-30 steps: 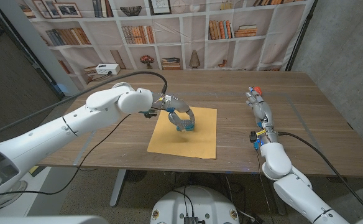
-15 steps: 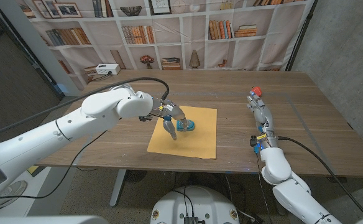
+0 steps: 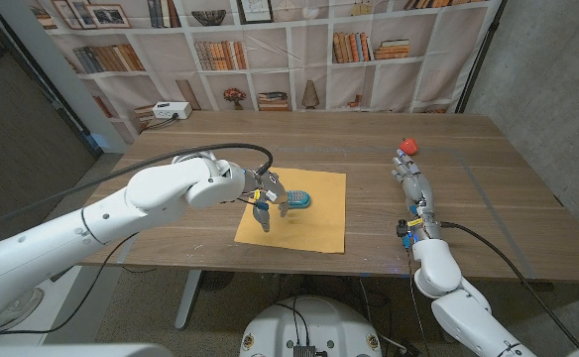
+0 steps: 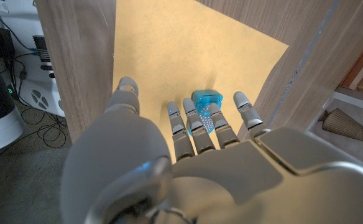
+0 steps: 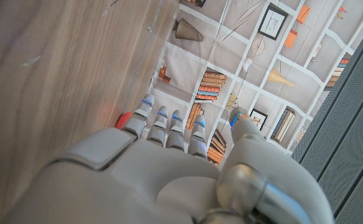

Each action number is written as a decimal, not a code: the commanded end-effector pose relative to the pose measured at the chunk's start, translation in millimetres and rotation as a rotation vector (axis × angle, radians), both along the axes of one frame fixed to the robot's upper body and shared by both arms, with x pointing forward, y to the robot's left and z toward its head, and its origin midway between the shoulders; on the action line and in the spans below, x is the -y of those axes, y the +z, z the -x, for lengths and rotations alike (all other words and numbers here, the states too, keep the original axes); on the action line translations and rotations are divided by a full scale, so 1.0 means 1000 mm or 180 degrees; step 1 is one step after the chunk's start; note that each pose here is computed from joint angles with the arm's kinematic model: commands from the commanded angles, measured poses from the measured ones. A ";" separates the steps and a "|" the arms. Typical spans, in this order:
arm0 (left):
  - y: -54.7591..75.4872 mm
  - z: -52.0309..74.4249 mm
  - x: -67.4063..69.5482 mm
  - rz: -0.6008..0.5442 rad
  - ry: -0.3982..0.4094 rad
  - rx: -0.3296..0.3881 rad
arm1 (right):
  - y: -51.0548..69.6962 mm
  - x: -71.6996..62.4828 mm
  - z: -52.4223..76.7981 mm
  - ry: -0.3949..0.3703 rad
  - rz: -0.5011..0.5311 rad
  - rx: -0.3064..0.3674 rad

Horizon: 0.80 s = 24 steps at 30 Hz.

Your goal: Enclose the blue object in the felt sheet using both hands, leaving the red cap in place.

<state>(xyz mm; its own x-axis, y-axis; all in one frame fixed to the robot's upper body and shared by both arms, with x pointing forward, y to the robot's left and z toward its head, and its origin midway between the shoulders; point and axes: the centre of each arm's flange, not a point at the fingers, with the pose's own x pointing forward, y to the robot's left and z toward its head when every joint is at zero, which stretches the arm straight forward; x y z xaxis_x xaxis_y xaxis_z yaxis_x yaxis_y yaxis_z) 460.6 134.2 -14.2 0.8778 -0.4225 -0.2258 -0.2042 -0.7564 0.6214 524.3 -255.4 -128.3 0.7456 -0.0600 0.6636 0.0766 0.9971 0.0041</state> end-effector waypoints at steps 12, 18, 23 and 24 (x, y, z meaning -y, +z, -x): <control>-0.054 0.018 -0.004 -0.0778 0.0036 0.0846 | -0.010 0.003 -0.009 0.0062 -0.0044 -0.0072; -0.070 0.016 -0.003 -0.0945 0.0073 0.0869 | -0.012 0.005 -0.011 0.0058 -0.0072 -0.0086; -0.081 0.010 -0.007 -0.1092 0.0047 0.1018 | -0.012 0.006 -0.012 0.0053 -0.0084 -0.0082; -0.082 0.009 -0.009 -0.1100 0.0029 0.1038 | -0.011 0.006 -0.012 0.0050 -0.0085 -0.0081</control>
